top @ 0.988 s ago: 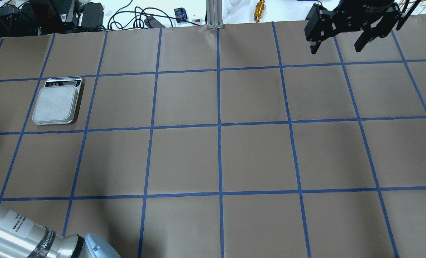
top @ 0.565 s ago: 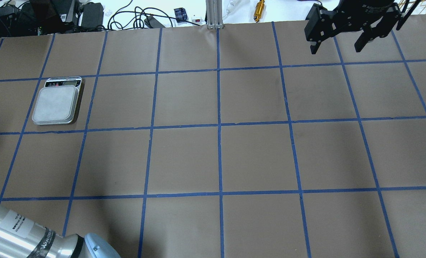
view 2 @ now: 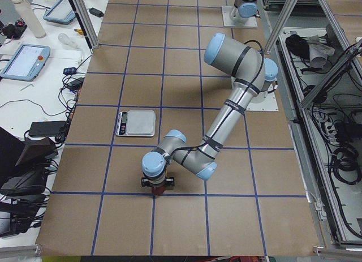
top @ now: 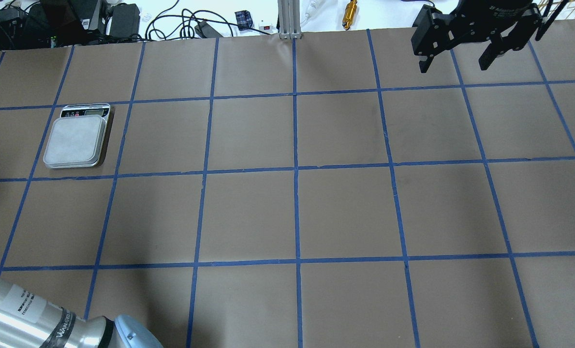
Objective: Weigh mango
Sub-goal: 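Carry the mango with the left gripper over the silver scale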
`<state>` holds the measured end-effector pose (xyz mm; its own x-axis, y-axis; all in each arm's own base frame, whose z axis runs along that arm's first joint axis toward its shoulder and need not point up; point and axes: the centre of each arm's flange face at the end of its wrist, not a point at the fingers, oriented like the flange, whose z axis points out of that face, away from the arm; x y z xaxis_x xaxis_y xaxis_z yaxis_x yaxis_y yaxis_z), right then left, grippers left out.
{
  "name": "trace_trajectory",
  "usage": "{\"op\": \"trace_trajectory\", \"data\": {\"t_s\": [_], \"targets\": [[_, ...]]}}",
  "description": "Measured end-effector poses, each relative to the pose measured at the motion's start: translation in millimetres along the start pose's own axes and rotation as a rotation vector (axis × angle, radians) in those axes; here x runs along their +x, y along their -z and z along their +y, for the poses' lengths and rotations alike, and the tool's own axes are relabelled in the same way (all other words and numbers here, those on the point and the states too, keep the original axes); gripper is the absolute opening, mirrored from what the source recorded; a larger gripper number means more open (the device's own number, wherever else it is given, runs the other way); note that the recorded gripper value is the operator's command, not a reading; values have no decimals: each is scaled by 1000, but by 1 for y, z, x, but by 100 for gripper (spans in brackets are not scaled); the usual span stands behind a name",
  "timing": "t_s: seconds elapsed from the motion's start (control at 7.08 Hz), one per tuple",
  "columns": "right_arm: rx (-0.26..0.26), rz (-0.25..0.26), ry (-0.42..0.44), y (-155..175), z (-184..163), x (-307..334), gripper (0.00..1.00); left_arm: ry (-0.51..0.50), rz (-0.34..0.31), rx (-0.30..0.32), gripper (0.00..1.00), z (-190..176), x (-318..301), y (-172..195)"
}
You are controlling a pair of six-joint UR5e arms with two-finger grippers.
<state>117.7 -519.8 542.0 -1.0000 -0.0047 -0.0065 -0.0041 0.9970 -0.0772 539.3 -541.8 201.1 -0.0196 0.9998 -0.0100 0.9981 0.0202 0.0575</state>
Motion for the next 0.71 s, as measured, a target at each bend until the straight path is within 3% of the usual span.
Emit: {"op": "trace_trajectory", "data": {"t_s": [0.42,0.71], "targets": [[0,-1,0,0,0,0,100,-39,-43,-40,0,-64,-46,64],[0,-1,0,0,0,0,100,-6,-60,2,0,-132,-79,79]]}}
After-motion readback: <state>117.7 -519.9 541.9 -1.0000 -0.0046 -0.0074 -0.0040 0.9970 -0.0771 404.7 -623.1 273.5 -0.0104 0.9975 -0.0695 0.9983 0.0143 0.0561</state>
